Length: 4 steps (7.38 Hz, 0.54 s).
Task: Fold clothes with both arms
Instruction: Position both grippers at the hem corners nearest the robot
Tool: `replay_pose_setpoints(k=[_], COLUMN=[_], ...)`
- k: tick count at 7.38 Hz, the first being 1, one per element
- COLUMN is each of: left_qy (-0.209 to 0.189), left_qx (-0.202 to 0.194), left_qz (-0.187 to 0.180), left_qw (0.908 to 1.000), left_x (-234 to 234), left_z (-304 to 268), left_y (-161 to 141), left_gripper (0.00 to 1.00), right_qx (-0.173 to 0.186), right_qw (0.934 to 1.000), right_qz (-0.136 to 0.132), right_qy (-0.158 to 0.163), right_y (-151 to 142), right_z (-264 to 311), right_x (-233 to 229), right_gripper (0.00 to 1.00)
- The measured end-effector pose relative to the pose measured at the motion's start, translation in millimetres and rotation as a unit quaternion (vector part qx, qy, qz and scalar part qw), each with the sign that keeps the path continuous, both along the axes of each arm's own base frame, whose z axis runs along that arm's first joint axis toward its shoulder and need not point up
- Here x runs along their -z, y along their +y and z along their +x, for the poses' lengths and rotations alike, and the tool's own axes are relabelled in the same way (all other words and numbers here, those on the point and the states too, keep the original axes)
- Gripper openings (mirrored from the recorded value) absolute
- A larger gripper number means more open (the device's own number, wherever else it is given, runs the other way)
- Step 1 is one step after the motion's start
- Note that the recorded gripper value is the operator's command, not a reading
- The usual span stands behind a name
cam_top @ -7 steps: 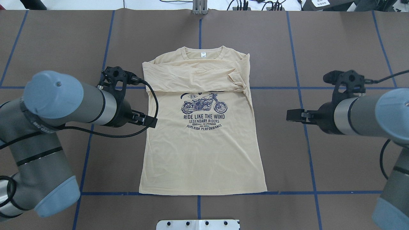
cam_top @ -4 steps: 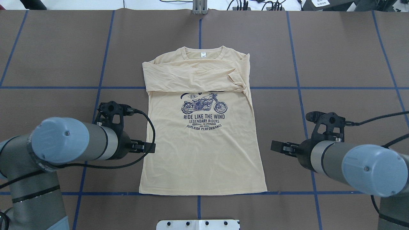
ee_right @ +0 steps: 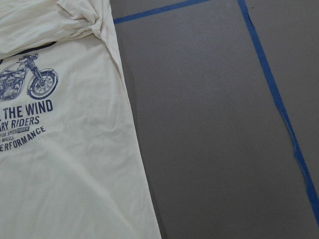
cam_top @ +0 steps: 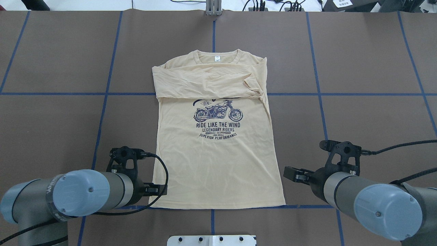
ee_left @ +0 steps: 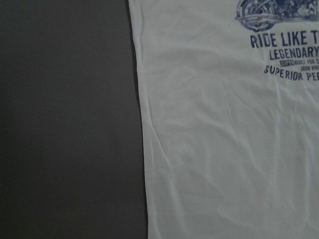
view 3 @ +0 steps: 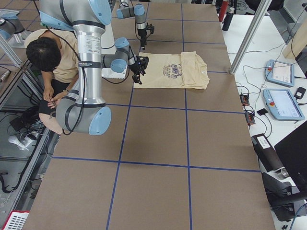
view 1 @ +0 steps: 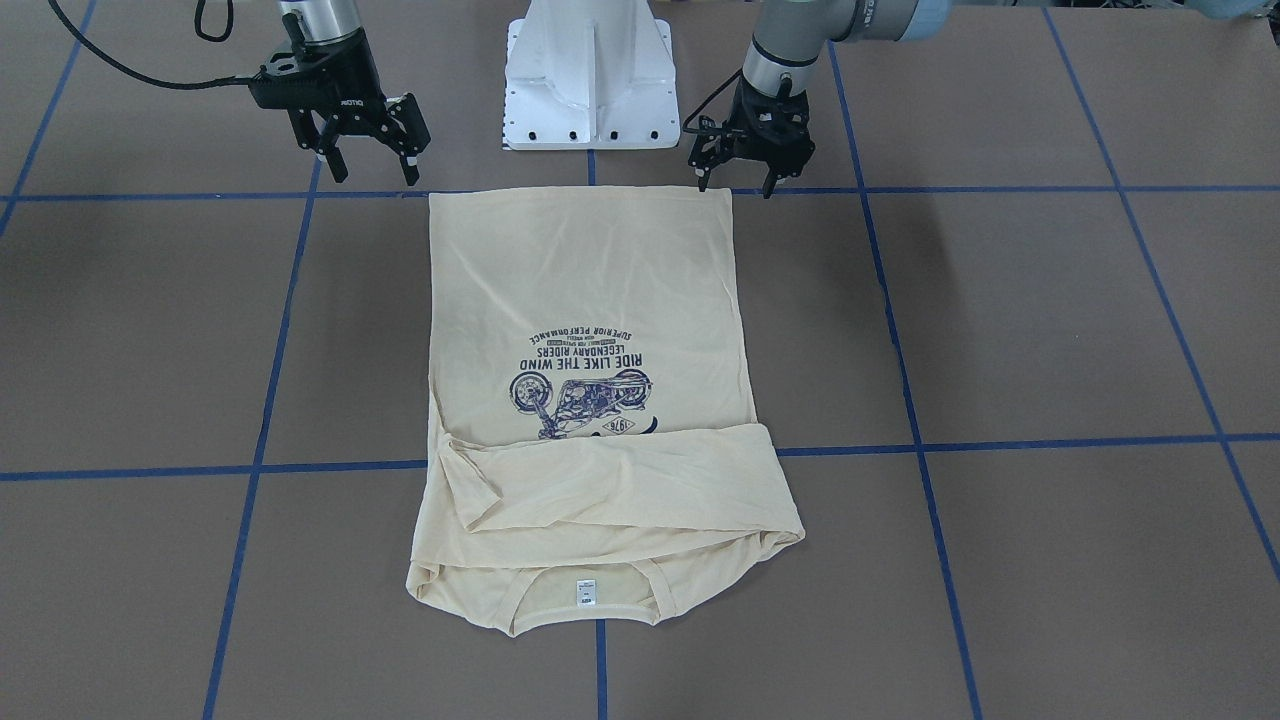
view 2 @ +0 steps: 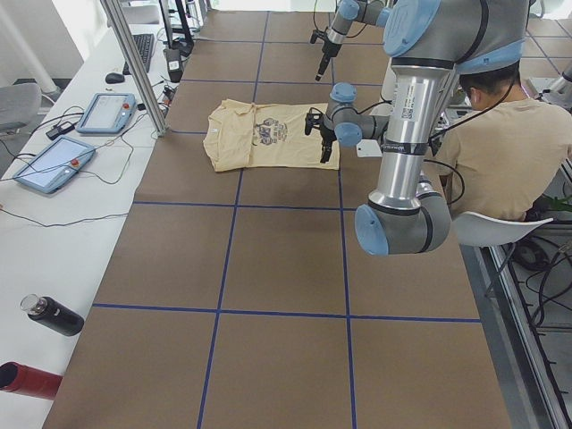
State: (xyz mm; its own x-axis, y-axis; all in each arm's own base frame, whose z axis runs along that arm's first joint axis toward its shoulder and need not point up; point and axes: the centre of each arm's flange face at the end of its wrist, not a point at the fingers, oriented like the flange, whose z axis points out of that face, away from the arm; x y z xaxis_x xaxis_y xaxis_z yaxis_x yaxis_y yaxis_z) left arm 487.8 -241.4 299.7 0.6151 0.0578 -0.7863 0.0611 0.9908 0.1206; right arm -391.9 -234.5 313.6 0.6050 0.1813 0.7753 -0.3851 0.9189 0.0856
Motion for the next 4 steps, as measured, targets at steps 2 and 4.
replay_pose_setpoints(k=[2, 4], left_qy=[-0.009, -0.014], left_qx=[-0.009, -0.018], left_qz=[-0.006, -0.007], left_qw=[0.9999, 0.9997], left_x=[-8.5, -12.4], left_z=[13.6, 22.6], left_y=[13.8, 21.3], left_gripper=[0.42, 0.40], right_qx=[0.000, 0.000], right_qw=[1.0000, 1.0000], right_qz=[0.000, 0.001], right_qy=[-0.001, -0.001], right_y=[0.8, 1.2], right_z=[-0.6, -0.8], right_x=[0.8, 1.3], right_gripper=[0.99, 0.99])
